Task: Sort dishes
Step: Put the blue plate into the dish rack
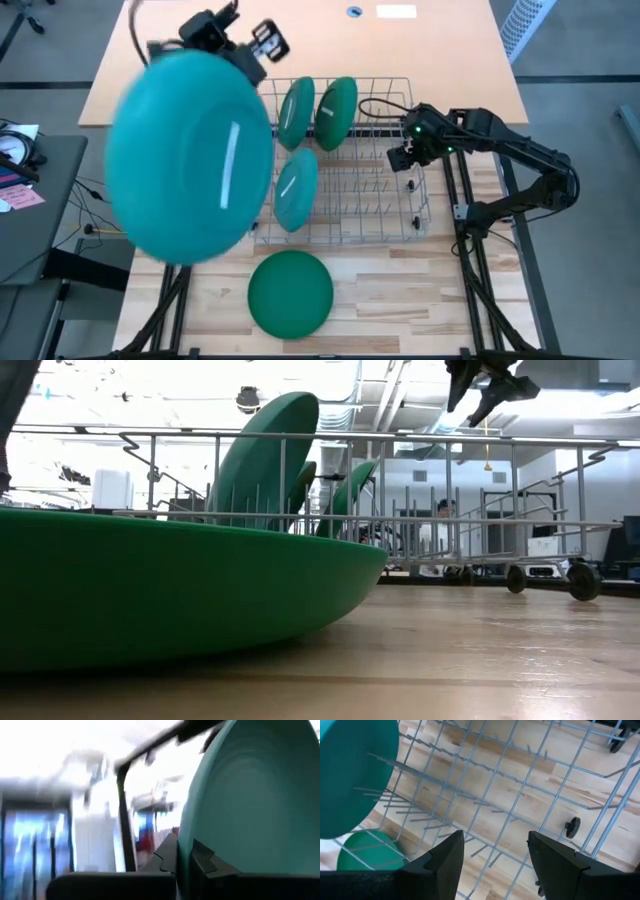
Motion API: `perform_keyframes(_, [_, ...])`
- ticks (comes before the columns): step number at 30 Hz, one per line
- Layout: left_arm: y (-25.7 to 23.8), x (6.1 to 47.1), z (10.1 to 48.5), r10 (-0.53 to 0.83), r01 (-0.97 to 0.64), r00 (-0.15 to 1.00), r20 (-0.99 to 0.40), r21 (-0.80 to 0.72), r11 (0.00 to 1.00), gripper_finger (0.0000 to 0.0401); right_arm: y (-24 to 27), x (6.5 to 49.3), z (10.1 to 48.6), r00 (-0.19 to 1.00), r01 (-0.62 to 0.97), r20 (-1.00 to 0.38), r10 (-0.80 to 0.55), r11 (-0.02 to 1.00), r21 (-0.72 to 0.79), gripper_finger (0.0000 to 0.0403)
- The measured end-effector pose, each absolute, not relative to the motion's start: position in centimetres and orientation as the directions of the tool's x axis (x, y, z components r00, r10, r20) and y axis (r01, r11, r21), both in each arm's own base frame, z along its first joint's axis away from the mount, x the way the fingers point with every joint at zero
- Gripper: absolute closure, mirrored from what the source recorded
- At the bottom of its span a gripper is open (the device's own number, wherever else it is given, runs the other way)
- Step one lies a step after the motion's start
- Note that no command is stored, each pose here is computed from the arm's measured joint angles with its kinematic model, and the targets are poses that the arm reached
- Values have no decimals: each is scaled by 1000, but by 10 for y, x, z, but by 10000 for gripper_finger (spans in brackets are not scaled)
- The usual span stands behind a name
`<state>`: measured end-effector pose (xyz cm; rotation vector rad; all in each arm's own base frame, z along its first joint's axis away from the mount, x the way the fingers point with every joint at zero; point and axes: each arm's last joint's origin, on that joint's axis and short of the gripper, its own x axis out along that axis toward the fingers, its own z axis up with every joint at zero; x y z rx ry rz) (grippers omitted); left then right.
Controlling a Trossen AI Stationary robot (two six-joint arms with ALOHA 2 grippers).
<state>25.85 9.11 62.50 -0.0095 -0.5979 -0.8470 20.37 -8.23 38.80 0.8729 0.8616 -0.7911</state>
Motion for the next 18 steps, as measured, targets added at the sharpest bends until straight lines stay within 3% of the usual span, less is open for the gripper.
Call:
perform_keyframes(6, [119,283,593,-656,704,263,707,324,632,401,-76,206,388,426,859,-873,-239,410,307,178])
perform_keyframes(11, [129,310,554,-666,780,93,740,362,511,401,-75,207,388,423,863,-871,-252,406,302,178])
perform_keyframes(18, [125,353,522,-658,942,111,745,133,309,401,-77,206,388,418,868,-869,-263,396,298,178])
